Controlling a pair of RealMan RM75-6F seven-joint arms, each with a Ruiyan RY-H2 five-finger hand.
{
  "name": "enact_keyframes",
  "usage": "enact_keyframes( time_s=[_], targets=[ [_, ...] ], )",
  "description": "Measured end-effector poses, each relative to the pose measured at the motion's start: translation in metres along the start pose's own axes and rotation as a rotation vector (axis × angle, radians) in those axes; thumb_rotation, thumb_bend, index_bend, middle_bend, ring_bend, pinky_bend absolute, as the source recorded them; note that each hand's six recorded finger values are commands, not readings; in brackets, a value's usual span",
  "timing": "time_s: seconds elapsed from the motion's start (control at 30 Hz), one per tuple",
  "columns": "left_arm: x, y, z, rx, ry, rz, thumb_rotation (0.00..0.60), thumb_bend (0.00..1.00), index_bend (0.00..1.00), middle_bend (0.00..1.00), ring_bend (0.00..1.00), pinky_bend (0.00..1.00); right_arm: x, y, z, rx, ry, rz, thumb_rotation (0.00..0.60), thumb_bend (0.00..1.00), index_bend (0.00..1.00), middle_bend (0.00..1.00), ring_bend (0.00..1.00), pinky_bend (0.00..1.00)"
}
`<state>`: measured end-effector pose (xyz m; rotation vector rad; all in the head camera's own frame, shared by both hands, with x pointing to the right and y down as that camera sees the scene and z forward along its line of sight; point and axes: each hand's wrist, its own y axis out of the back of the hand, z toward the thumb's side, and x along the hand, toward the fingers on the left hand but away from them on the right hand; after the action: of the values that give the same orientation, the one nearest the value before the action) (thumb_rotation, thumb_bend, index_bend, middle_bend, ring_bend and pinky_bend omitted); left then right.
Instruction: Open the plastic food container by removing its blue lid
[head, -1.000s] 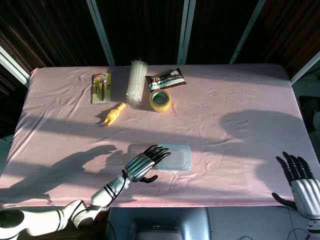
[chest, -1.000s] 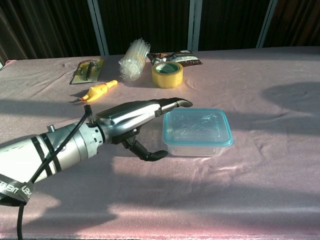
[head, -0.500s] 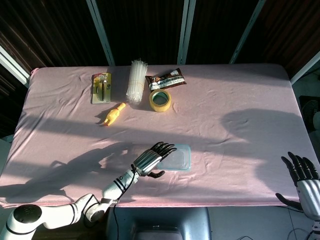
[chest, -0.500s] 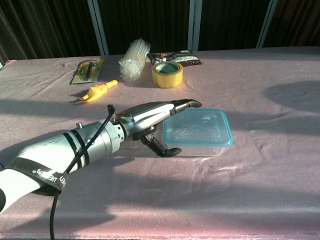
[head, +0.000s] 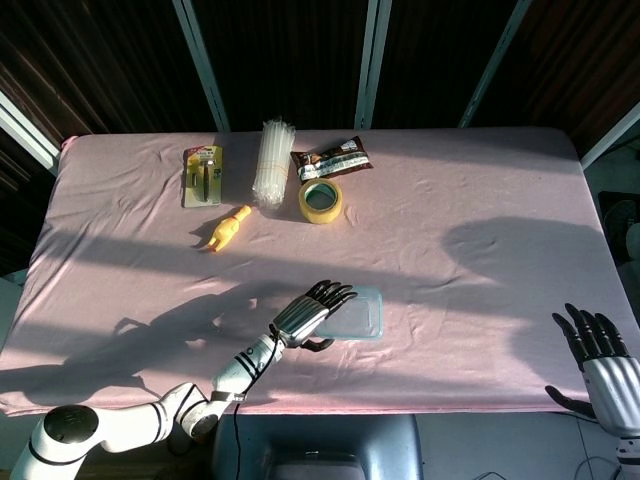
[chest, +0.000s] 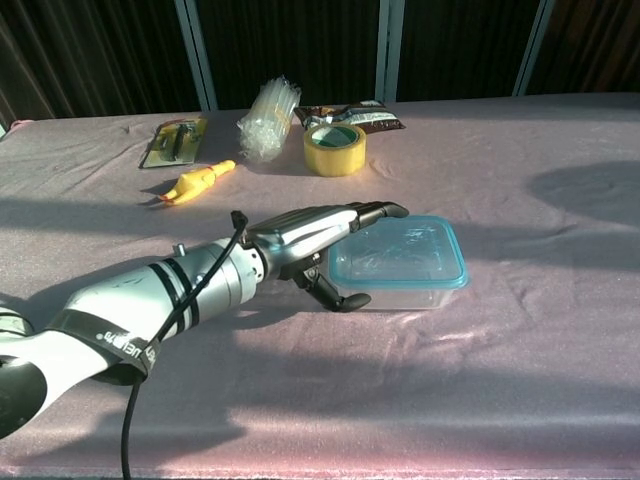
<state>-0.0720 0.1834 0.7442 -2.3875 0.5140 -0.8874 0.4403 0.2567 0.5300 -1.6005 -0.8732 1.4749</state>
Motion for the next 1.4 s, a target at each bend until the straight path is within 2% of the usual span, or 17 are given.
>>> enact_keyframes(
  time_s=[0.1,0.23,0.4,0.63,0.87,1.03,1.4],
  targets=[
    [-0.001,-0.006,0.003,-0.009,-0.003,-0.012,0.600,0.33,0.00,0.10,0.06,0.13,-0.009,-0.008,0.010,0.036,0.041,0.021,0.600,0.13,0.00,0.00,0.00,0.00],
    [-0.001,-0.011,0.009,-0.001,-0.021,-0.011,0.600,0.33,0.00,0.11,0.06,0.13,-0.026,-0.021,0.029,0.074,0.118,0.053,0.600,0.13,0.05,0.00,0.00,0.00],
    [-0.001,-0.019,0.016,0.008,-0.041,-0.021,0.600,0.33,0.00,0.11,0.06,0.13,-0.044,-0.030,0.048,0.082,0.189,0.070,0.600,0.21,0.27,0.00,0.00,0.00],
    [-0.004,-0.022,0.022,0.025,-0.061,-0.018,0.600,0.33,0.00,0.10,0.04,0.12,-0.092,-0.062,0.117,0.035,0.419,0.068,0.600,0.29,0.41,0.01,0.00,0.00],
    [-0.007,-0.019,0.018,0.044,-0.055,-0.024,0.600,0.33,0.00,0.09,0.04,0.12,-0.116,-0.090,0.178,-0.010,0.588,0.042,0.600,0.35,0.54,0.07,0.00,0.00],
    [-0.011,-0.015,0.017,0.065,-0.054,-0.019,0.600,0.33,0.00,0.09,0.03,0.10,-0.121,-0.097,0.201,-0.023,0.637,0.036,0.600,0.37,0.58,0.08,0.00,0.00],
    [-0.017,-0.014,0.017,0.069,-0.057,-0.023,0.600,0.33,0.00,0.08,0.03,0.10,-0.124,-0.105,0.208,-0.031,0.641,0.069,0.600,0.37,0.60,0.08,0.00,0.00]
  ],
)
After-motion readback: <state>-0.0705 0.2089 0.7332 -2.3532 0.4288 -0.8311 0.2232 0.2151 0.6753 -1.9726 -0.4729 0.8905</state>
